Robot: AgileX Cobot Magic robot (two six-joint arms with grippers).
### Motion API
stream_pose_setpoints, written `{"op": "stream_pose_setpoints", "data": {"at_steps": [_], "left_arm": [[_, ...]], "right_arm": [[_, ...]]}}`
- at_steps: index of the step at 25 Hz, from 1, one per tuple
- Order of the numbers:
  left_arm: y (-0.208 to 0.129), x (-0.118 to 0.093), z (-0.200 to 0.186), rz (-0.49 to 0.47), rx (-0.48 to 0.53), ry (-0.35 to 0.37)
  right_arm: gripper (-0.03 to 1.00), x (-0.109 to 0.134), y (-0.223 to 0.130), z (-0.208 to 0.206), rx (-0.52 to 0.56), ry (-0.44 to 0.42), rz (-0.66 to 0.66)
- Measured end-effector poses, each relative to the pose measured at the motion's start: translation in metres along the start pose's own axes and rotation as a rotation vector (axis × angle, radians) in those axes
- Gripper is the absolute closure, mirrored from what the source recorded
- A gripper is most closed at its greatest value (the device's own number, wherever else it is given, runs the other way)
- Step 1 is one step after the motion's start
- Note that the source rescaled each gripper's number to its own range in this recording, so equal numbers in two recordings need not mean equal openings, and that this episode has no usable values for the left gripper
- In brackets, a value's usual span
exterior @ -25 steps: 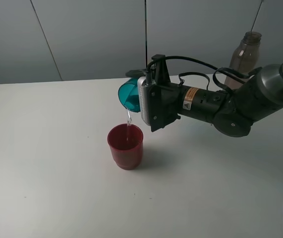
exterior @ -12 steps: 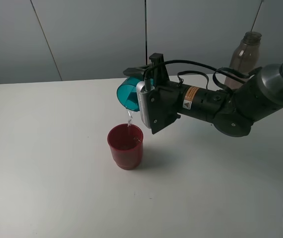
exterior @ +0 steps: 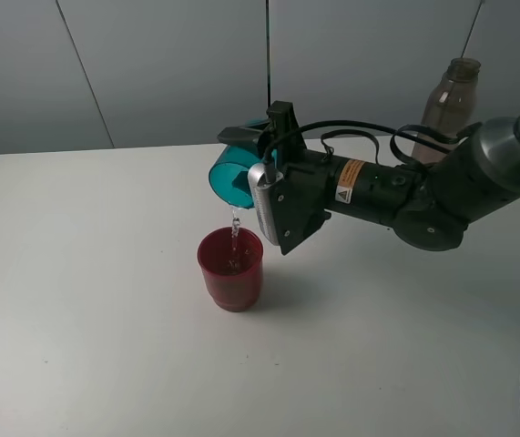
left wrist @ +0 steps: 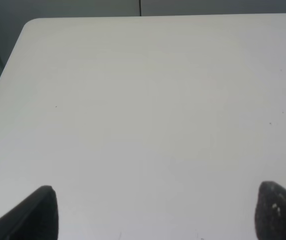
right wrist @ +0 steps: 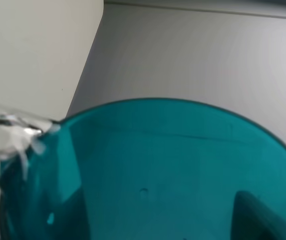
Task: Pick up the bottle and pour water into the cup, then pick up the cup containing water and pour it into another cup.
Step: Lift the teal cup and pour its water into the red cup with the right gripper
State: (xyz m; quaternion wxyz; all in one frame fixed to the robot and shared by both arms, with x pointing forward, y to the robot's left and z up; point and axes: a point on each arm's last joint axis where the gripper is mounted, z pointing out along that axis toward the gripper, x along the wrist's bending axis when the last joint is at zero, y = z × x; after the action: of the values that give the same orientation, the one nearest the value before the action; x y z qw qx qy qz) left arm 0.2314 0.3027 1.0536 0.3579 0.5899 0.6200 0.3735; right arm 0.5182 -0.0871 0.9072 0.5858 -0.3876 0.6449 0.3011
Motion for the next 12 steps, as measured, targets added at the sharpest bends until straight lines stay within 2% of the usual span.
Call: {"op": "stream_pose_setpoints", "data": {"at_steps": [12], "left_arm": [[0.0000, 0.0000, 0.0000, 0.000, 0.000, 0.000]], "right_arm": [[0.89, -0.0023, 0.0011, 0.0000, -0.011, -0.026, -0.115]]}}
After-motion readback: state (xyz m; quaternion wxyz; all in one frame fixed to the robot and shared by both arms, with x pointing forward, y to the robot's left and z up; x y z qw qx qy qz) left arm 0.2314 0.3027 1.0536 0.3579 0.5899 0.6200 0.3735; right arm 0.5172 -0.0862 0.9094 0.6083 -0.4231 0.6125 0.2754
